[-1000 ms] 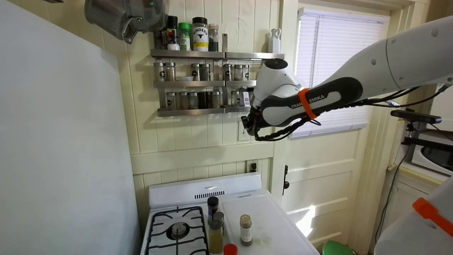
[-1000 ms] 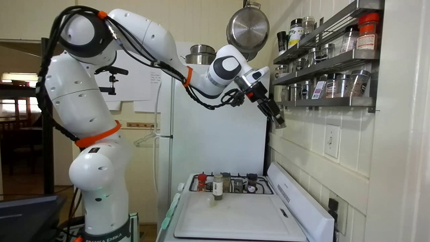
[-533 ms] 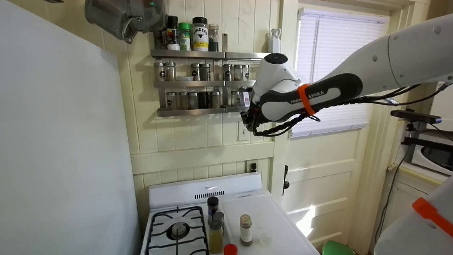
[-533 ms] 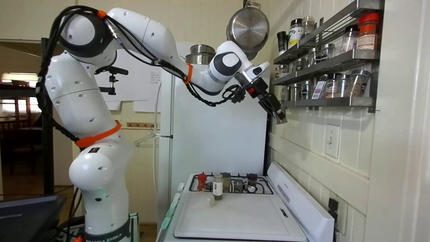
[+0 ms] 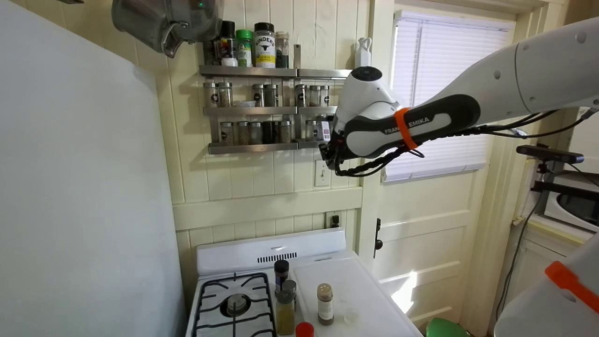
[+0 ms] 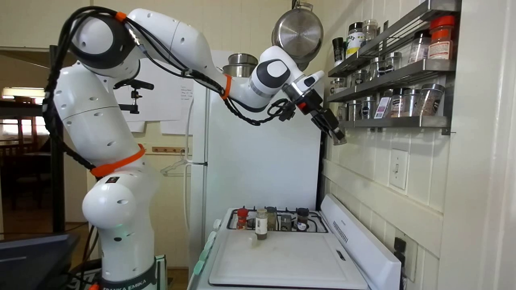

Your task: Pick up the bottle from the stove and put it on the shelf

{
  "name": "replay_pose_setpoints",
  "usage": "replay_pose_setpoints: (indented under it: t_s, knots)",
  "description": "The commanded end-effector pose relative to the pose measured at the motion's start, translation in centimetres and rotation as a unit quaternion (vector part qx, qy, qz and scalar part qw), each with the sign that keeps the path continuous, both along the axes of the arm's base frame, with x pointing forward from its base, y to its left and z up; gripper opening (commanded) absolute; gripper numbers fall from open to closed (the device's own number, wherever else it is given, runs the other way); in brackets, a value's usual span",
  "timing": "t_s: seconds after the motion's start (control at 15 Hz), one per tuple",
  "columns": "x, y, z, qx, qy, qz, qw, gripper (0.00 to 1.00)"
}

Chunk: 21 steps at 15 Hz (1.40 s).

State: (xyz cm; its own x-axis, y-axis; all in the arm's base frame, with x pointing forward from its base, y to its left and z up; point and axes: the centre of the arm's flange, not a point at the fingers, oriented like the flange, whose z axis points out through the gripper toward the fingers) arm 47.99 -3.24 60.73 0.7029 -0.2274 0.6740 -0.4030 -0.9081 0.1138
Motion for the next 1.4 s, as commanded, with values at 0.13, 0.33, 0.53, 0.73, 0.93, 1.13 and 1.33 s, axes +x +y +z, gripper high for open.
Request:
replay_pose_setpoints:
  t_s: [0.13,0.33,0.53,0.73,0.93,1.13,1.33]
  knots:
    - [-0.4,-0.1,2.8,-0.008,-0.014,-0.01,0.9998,0.23]
    - [-0.5,-0.1,4.1,-0.01,-0.022,-0.012,0.9996,0.23]
    - [-0.8,-0.1,5.6,-0.014,-0.034,-0.016,0.9992,0.23]
    - [-1.3,-0.2,7.1,-0.017,-0.049,-0.018,0.9985,0.23]
    - [-1.8,-0.5,8.5,-0.021,-0.063,-0.029,0.9973,0.23]
    - [-2.5,-1.3,9.9,-0.025,-0.081,-0.046,0.9953,0.23]
    - [-2.9,-2.3,11.2,-0.025,-0.096,-0.065,0.993,0.23]
